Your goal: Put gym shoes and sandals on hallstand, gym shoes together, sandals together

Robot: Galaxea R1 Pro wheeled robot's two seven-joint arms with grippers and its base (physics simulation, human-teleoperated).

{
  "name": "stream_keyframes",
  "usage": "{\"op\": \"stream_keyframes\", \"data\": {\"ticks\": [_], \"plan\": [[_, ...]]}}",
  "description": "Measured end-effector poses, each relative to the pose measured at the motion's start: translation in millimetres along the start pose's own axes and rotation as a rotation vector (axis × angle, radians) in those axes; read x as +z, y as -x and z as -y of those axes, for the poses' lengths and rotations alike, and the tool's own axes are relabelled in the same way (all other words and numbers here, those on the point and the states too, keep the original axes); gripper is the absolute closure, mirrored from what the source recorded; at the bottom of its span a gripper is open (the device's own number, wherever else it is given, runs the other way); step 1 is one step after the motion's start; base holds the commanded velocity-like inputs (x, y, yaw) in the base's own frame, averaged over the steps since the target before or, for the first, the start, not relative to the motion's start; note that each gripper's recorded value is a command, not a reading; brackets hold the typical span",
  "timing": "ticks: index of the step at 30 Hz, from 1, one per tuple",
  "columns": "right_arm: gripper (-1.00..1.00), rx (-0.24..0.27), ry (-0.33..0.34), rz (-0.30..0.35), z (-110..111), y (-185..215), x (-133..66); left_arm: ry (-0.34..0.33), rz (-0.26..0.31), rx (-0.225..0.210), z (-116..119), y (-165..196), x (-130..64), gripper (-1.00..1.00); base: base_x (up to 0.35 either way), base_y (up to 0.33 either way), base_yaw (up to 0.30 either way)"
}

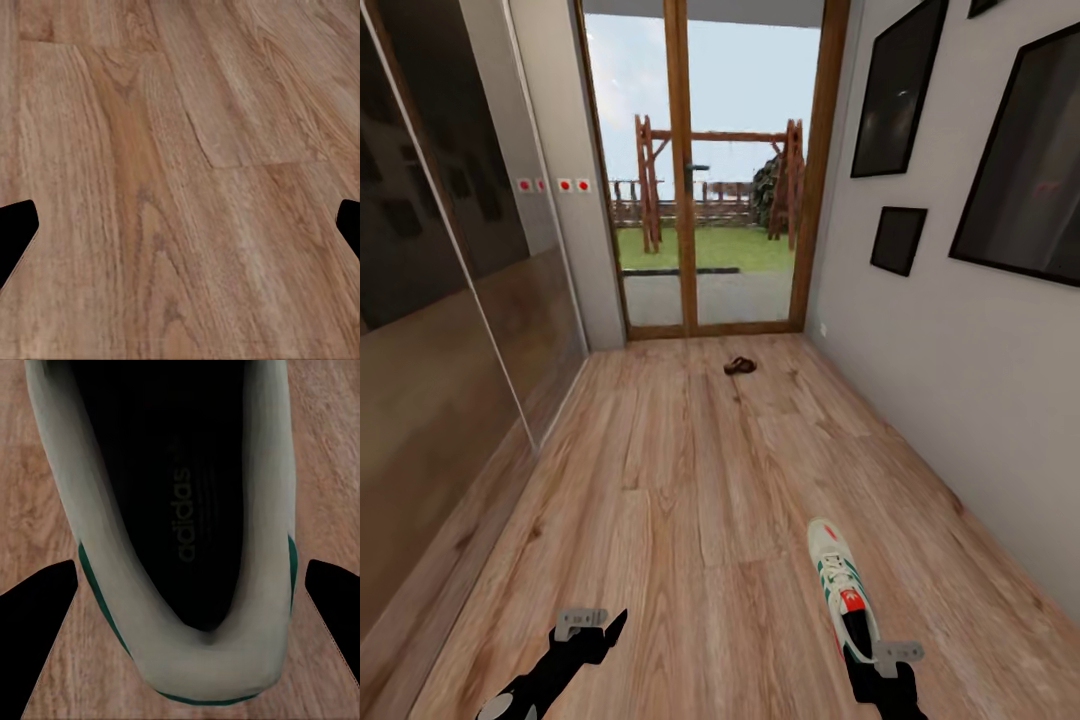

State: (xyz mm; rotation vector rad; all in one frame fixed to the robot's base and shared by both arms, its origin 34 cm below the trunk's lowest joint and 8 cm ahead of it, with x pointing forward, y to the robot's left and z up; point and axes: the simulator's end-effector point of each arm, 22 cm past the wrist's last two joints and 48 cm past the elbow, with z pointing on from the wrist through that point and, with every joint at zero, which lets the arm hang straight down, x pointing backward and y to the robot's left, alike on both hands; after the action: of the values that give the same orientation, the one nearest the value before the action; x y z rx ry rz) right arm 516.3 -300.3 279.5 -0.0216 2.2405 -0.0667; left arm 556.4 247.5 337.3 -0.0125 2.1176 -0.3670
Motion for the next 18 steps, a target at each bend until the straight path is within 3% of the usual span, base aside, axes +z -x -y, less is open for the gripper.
{"op": "stream_keyframes", "data": {"ticks": [18], "plan": [[1.00,0.001,-0.003,-0.029,1.3,-13.1,-3.6,0.000,0.000,0.000,0.0,0.0,0.0,-1.00,0.338,0.000,0.000]]}}
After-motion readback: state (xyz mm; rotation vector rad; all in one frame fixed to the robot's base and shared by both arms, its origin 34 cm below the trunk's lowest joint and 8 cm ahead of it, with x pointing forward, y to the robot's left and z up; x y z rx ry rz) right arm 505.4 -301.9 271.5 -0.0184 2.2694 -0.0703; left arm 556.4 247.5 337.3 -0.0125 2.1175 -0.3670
